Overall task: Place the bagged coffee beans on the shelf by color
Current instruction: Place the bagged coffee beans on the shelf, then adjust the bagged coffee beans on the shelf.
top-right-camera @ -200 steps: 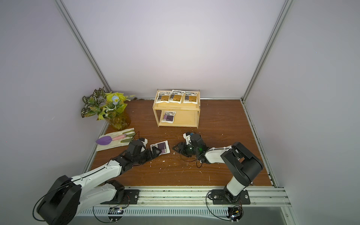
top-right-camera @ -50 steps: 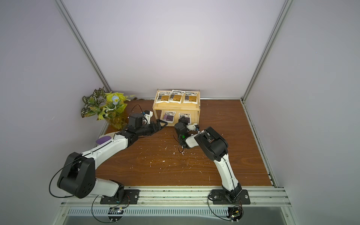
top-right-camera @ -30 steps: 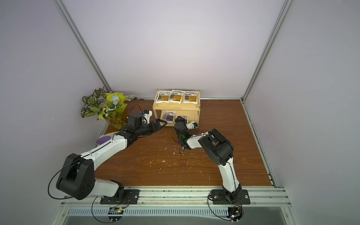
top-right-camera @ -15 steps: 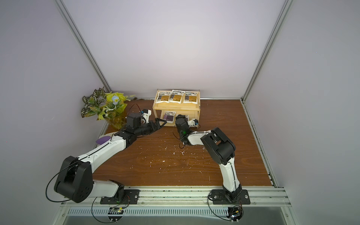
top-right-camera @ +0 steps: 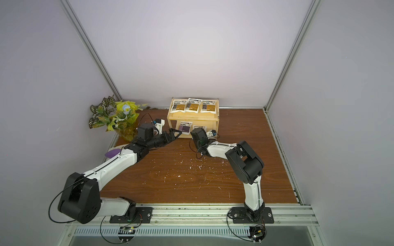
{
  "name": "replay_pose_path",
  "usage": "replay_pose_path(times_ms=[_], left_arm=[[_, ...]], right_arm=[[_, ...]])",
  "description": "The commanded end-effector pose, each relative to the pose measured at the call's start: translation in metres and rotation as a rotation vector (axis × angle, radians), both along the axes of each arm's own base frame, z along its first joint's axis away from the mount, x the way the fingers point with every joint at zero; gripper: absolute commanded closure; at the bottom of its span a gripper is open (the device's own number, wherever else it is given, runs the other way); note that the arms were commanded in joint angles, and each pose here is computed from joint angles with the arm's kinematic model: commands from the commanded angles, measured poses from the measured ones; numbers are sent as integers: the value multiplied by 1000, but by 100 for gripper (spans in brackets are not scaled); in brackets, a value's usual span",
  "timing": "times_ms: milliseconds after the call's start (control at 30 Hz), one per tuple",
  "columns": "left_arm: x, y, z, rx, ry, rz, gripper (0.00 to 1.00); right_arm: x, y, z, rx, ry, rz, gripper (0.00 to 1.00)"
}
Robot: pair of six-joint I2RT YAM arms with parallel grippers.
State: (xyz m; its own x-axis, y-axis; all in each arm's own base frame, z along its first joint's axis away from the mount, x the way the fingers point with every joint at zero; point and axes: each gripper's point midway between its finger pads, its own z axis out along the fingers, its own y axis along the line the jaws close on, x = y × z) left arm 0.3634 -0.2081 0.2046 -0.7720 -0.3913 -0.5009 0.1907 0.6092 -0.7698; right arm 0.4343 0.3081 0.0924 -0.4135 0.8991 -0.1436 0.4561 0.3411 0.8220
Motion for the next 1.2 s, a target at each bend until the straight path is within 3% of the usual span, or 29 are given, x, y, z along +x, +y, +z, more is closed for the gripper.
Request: replay_pose_path(times_ms=[0,1167], left_arm=[[1,5,9,-6,-29,18,1],[0,6,0,2,-10,18,0]], right_arm=[[-7,4,13,-54,11,77,24],[41,7,6,35,-54,96,29]])
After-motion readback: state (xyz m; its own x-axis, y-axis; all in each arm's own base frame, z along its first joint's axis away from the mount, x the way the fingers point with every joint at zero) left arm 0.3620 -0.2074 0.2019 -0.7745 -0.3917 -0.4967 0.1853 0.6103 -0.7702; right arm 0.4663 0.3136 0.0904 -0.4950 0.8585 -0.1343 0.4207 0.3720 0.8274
